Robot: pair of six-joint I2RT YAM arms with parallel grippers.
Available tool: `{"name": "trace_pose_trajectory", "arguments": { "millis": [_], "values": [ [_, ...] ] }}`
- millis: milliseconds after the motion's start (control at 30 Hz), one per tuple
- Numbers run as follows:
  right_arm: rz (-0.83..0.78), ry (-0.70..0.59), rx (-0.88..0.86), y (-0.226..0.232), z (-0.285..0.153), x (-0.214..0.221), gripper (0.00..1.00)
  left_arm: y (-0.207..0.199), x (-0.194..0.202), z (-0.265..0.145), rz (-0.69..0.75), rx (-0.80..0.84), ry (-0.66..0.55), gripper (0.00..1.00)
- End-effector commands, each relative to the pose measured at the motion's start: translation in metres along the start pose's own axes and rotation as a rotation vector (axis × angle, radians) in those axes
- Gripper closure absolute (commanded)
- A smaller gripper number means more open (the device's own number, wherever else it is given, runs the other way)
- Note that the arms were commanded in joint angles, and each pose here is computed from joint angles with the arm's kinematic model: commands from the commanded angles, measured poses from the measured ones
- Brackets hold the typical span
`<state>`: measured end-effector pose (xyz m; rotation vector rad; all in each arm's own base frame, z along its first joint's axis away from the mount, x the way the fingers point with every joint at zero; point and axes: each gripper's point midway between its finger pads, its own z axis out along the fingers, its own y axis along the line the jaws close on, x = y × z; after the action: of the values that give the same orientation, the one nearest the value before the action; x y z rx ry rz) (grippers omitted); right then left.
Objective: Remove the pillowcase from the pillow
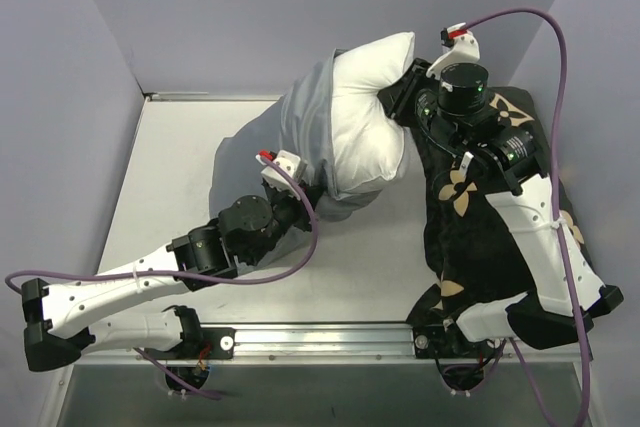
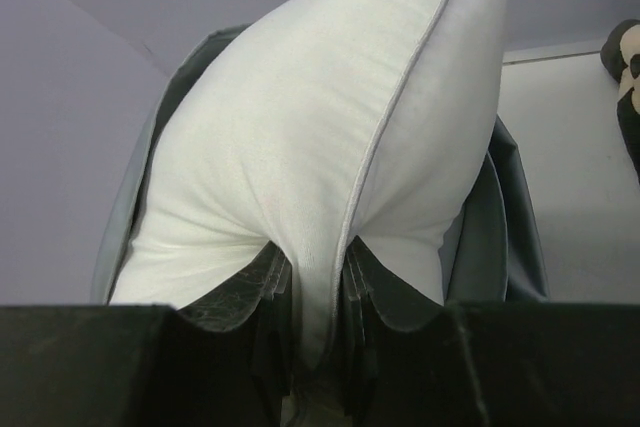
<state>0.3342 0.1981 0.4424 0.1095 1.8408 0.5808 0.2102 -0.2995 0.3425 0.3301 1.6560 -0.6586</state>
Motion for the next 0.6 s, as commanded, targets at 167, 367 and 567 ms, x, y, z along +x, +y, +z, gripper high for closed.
{"name": "trace_pose_trajectory", "arguments": {
  "millis": [167,367,567],
  "values": [
    [0.017,-0.232,-0.056,0.022,-0.029,-0.074,1.0,0.064,0.072,-0.02,-0.202,-0.333,0.095,1.0],
    [0.026,-0.257,-0.052,0.016,-0.041,-0.087,1.0,0.107,0.129,-0.049,-0.257,-0.512,0.21,1.0],
    [0.058,-0.276,-0.08,0.012,-0.056,-0.098,1.0,0.124,0.108,-0.059,-0.3,-0.591,0.156,0.63]
  ]
}}
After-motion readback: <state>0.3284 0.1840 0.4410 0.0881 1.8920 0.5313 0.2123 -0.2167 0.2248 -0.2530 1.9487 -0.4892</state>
